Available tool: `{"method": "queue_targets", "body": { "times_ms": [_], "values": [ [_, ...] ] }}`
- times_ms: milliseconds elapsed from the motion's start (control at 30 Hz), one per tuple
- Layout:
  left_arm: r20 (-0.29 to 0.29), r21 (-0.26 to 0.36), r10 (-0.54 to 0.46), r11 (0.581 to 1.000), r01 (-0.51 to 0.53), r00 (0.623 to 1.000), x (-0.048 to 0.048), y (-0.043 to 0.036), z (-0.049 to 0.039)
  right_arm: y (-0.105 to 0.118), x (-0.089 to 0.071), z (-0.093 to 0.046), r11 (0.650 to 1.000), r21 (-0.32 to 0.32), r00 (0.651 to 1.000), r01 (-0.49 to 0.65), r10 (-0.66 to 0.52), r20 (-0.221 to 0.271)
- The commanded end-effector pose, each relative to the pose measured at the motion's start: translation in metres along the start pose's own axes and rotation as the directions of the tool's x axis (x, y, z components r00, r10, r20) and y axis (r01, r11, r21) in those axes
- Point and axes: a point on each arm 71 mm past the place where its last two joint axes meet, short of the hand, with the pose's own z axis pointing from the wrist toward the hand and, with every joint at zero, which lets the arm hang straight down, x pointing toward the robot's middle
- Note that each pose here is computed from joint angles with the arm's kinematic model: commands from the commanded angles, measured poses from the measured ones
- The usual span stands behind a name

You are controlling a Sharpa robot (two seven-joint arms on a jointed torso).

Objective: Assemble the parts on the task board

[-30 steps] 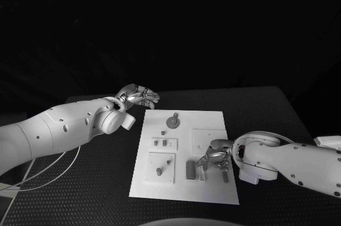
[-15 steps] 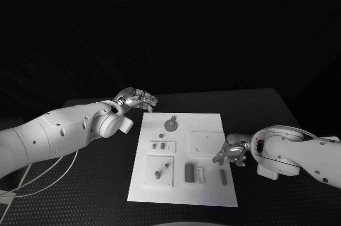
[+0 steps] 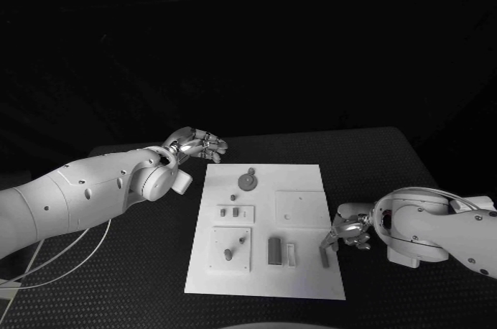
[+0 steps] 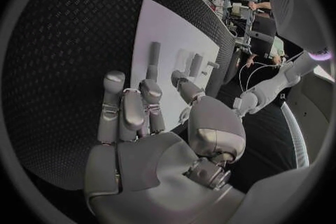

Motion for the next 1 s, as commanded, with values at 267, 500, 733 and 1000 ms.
{"method": "queue_targets", "body": {
  "times_ms": [267,500,733,1000],
  "values": [
    [-0.012,0.009,-0.008,1.000,0.008,1.000,0.0017,-0.0014,0.0002,0.001,0.019,0.011,0.993,0.020,0.994,0.112,-0.112,-0.021],
    [-0.012,0.008,-0.008,1.000,0.008,1.000,0.0011,-0.0011,-0.0001,0.004,0.028,0.018,0.991,0.020,0.991,0.134,-0.133,-0.022],
    [-0.013,0.008,-0.008,1.000,0.008,1.000,0.0010,-0.0011,-0.0002,0.006,0.030,0.023,0.987,0.024,0.987,0.162,-0.162,-0.002],
    [-0.013,0.007,-0.008,1.000,0.008,1.000,0.0009,-0.0009,-0.0002,0.010,0.030,0.027,0.978,0.024,0.978,0.209,-0.210,0.020]
  ]
}}
